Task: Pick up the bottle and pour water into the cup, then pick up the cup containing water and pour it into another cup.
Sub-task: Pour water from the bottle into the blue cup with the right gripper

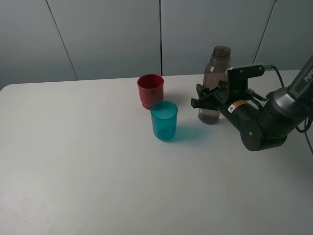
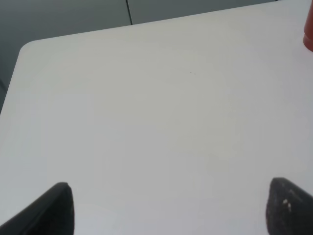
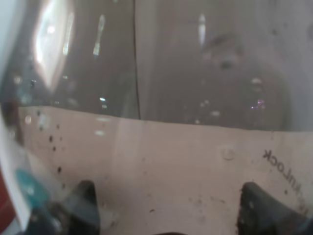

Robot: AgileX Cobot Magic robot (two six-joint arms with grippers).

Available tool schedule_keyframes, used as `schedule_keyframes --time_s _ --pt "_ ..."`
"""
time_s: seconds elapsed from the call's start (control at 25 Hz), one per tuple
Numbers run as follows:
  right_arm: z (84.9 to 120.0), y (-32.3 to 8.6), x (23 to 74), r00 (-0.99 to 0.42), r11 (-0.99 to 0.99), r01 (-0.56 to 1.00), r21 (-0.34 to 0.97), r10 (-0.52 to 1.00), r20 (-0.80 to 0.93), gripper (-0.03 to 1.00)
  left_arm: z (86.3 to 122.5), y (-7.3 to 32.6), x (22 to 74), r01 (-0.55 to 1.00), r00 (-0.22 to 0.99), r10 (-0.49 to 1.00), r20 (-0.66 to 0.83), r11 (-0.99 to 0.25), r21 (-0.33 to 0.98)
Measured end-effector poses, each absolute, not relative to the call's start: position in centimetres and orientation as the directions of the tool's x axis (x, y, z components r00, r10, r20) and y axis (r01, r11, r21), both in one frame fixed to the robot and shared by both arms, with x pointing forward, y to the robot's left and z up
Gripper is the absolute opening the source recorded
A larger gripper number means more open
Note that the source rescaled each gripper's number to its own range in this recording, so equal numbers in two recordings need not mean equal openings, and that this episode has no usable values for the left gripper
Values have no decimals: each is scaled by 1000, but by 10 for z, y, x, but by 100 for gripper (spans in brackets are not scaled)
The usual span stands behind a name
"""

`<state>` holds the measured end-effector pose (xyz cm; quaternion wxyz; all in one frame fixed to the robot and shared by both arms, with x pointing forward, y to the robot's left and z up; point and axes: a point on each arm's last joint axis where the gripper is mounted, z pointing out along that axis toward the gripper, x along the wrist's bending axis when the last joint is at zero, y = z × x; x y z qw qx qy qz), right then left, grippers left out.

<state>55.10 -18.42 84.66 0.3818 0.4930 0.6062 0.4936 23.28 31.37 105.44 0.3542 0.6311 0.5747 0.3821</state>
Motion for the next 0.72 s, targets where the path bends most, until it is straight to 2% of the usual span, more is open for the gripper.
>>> schedule_keyframes --time_s 0.44,0.72 --pt "852 -184 552 -219 17 227 974 975 34 4 1054 314 233 455 48 996 75 -89 886" --pt "893 -184 547 -238 35 260 965 971 29 4 1054 314 233 455 48 996 75 -89 886"
